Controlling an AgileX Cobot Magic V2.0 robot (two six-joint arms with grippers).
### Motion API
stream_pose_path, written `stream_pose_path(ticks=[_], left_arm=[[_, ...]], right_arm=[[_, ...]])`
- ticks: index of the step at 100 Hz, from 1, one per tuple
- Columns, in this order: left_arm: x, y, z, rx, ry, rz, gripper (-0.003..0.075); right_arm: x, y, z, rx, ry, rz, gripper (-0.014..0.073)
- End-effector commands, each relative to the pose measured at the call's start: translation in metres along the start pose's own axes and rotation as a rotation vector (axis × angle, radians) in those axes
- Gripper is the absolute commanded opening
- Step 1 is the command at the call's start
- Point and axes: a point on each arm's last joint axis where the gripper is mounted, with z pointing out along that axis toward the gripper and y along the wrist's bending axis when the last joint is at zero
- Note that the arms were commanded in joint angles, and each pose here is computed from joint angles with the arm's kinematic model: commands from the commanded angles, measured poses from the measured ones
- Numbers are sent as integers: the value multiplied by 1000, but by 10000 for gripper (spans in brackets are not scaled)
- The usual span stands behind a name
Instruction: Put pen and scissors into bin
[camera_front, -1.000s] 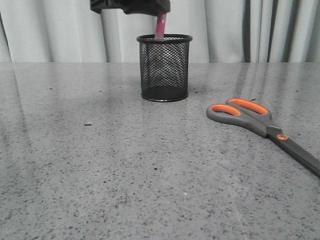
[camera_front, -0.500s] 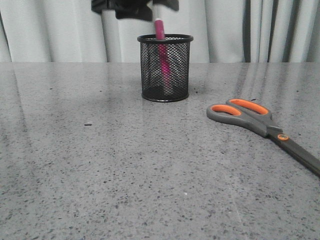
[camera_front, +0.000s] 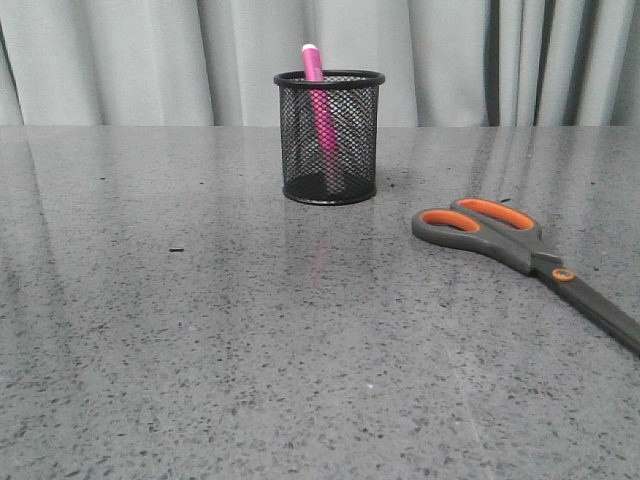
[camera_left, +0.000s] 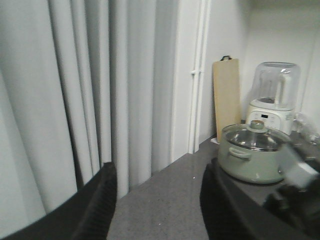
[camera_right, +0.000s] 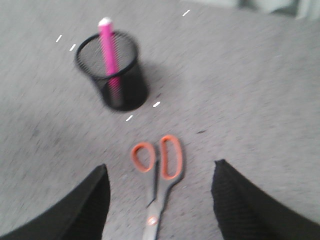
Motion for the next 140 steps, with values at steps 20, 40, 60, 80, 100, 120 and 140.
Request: stream_pose_path(ticks=[20, 40, 60, 80, 100, 120, 140], left_arm=[[1, -35, -78, -17, -75, 44, 336], [12, -42, -114, -102, -151, 32, 336], [13, -44, -127, -142, -197, 34, 336], [12, -44, -127, -140, -200, 27, 336], [12, -44, -127, -138, -202, 20, 336], [12, -45, -127, -131, -209, 0, 336], [11, -46, -127, -115, -215, -29, 336]], right_arm=[[-6, 24, 82, -28, 339, -70, 405], [0, 21, 108, -8, 425, -5, 407], [24, 19, 131, -16, 522, 30, 407], [57, 16, 150, 4, 560, 80, 407], [60, 14, 157, 9, 527, 83, 407], [63, 13, 168, 16, 549, 100, 402], [70, 11, 177, 30, 600, 90, 203]])
